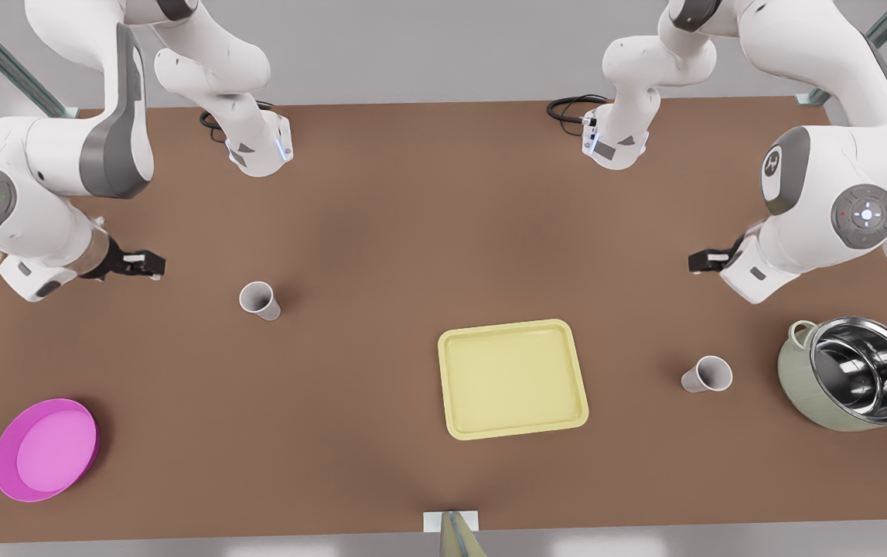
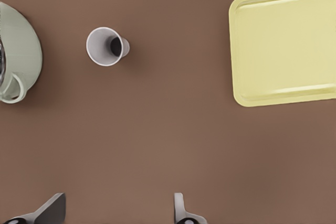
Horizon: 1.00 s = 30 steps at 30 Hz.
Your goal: Use both arms to respectively pick up the white IKEA cups from the middle-left and middle-right positions, then place the white IKEA cups onto the middle-middle tray, ensuring that the cups remain upright and do not tip over
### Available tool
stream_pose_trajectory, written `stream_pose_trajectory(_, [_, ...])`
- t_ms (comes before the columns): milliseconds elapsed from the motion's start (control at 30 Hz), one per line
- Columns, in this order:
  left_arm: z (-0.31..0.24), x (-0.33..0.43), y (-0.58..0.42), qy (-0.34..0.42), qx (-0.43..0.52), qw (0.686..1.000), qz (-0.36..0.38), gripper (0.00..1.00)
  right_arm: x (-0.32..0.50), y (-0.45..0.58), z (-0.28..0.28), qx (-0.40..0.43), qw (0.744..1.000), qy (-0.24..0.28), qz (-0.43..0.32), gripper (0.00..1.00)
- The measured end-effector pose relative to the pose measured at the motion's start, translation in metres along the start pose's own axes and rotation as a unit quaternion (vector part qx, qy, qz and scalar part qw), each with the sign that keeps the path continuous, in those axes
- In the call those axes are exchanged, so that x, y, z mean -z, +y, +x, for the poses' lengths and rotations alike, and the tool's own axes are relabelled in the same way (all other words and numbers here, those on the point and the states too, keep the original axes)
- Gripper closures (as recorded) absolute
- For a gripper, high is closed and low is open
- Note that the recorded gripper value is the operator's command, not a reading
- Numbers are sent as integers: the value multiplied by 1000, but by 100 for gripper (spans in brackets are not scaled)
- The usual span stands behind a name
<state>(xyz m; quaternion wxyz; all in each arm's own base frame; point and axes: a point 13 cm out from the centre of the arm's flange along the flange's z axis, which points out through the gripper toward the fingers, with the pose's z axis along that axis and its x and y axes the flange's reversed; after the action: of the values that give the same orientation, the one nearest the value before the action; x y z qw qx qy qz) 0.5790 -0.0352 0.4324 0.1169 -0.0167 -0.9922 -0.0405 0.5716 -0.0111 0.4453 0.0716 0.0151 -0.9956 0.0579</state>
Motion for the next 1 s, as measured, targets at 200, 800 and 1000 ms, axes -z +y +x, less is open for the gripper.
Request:
stream_pose_trajectory(200, [-58, -105, 55, 48, 51, 997, 24, 0, -92, 13, -1, 13, 997, 73, -1, 0])
stream_pose_trajectory(800, [-165, -304, 142, -29, 90, 994, 52, 0, -307, 76, 29, 22, 998, 32, -38, 0])
stream_pose_trajectory(1000, [-174, -313, 136, -41, 95, 993, 57, 75, -334, 77, 31, 17, 999, 13, -41, 0])
